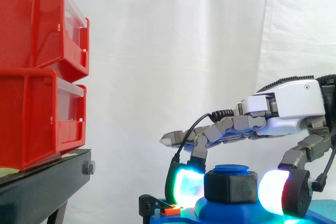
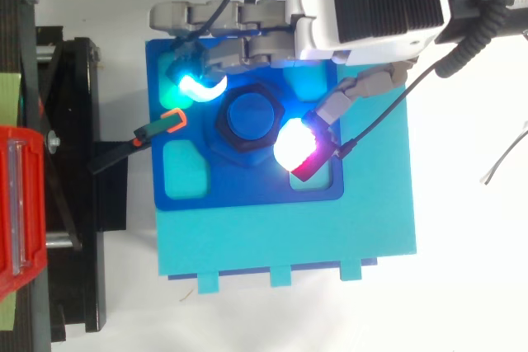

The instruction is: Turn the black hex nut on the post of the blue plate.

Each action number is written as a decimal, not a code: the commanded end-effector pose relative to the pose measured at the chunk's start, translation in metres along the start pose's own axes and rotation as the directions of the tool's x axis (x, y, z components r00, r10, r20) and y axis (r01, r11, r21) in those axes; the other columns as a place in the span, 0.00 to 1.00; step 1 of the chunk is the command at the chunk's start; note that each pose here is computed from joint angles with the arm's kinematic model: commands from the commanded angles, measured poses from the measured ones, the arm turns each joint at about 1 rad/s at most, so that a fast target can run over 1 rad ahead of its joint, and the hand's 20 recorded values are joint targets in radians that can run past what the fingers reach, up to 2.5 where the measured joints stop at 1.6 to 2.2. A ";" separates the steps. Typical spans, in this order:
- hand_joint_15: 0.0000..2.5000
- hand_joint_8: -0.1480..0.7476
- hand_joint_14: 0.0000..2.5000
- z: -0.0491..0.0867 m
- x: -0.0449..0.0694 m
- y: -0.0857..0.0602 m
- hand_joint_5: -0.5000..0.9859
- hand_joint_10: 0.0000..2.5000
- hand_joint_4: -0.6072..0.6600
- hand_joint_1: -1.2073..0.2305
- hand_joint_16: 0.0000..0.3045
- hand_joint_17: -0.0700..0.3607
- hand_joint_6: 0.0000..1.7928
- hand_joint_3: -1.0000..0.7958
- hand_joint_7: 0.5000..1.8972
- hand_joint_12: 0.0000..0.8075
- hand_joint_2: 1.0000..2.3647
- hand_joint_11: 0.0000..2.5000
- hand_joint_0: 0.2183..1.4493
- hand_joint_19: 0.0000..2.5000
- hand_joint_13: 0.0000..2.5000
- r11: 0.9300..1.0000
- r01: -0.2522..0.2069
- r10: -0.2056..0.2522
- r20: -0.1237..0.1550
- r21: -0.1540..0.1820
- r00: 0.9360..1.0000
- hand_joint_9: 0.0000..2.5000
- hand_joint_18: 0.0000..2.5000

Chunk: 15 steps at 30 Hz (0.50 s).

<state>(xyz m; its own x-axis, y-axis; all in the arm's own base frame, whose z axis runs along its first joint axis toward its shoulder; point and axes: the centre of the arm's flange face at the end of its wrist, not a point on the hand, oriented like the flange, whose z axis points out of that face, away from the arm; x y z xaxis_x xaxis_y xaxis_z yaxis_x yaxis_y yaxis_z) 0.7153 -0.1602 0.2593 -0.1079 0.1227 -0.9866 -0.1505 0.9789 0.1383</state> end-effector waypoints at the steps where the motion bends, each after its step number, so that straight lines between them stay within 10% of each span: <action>1: 0.03 0.21 0.00 0.000 0.000 0.000 0.17 0.00 0.72 0.38 0.10 0.32 0.34 0.28 0.15 0.28 0.00 0.00 0.22 0.08 0.00 1.000 0.000 0.000 -0.001 -0.002 1.000 0.00 0.01; 15: 0.04 0.22 0.00 0.001 -0.002 0.002 0.14 0.08 0.64 0.33 0.11 0.34 0.29 0.28 0.25 0.30 0.00 0.00 0.14 0.07 0.00 1.000 0.001 -0.001 0.002 -0.004 1.000 0.00 0.02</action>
<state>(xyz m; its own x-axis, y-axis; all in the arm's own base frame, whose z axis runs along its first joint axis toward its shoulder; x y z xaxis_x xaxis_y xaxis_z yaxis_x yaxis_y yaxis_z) 0.7155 -0.1593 0.2606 -0.1061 0.1221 -0.9868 -0.1534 0.9785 0.1376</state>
